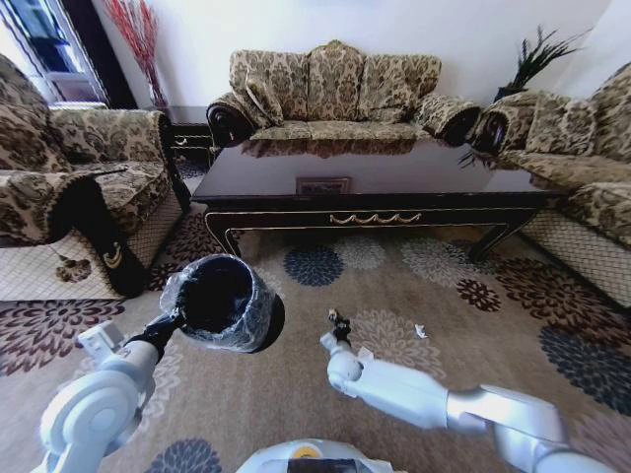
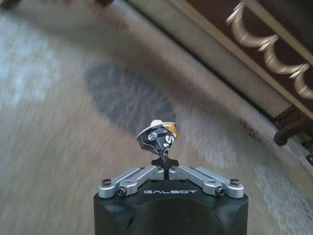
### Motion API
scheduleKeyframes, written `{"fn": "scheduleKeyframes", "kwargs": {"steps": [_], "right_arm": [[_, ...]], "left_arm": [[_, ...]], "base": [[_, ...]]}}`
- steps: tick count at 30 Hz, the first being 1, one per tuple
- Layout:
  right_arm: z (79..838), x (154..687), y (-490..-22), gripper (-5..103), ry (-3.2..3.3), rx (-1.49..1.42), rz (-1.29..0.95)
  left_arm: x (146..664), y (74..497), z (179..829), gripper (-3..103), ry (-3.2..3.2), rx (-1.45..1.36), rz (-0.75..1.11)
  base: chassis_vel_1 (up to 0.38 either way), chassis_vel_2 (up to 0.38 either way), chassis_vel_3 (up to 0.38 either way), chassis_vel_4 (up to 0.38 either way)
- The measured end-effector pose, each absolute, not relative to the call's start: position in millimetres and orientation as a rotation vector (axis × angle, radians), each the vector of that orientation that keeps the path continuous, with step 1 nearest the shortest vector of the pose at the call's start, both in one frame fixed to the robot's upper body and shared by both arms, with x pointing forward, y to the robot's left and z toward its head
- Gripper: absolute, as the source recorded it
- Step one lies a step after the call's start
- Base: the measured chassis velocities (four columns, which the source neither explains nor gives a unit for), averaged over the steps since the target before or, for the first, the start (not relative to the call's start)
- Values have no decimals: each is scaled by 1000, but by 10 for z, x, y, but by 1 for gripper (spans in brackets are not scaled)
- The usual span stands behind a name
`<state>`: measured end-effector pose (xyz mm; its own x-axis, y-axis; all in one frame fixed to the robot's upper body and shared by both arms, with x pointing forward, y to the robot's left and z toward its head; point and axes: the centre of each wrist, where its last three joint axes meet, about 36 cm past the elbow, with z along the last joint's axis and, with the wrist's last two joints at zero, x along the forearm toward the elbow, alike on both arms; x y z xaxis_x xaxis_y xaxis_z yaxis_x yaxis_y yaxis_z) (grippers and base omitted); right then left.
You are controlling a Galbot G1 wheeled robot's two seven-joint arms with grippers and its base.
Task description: Move to the front of the table and pick up the trash from the floor, then place it into the trash bin.
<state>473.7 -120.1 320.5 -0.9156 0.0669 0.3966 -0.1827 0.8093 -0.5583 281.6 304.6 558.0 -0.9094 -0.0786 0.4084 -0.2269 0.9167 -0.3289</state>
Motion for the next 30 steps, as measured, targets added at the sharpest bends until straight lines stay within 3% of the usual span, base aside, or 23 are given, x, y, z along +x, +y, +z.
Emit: {"fn": "scheduleKeyframes", "kwargs": {"steps": [15,22,30], "right_arm": [[4085,5354,-1500,0,-3012,307,307],[4464,5670,-1829,0,-3219,867,0],[4660,5552,-1842,0,-3172,1397,-251]], "left_arm": [[2717,2937,5515,4,-2647,205,563],[2728,2969,5495,4,-2642,215,538],[2694,2946,5471,4,-2631,222,537]], "base": [[0,0,0,0],[0,0,0,0],[0,0,0,0]]}}
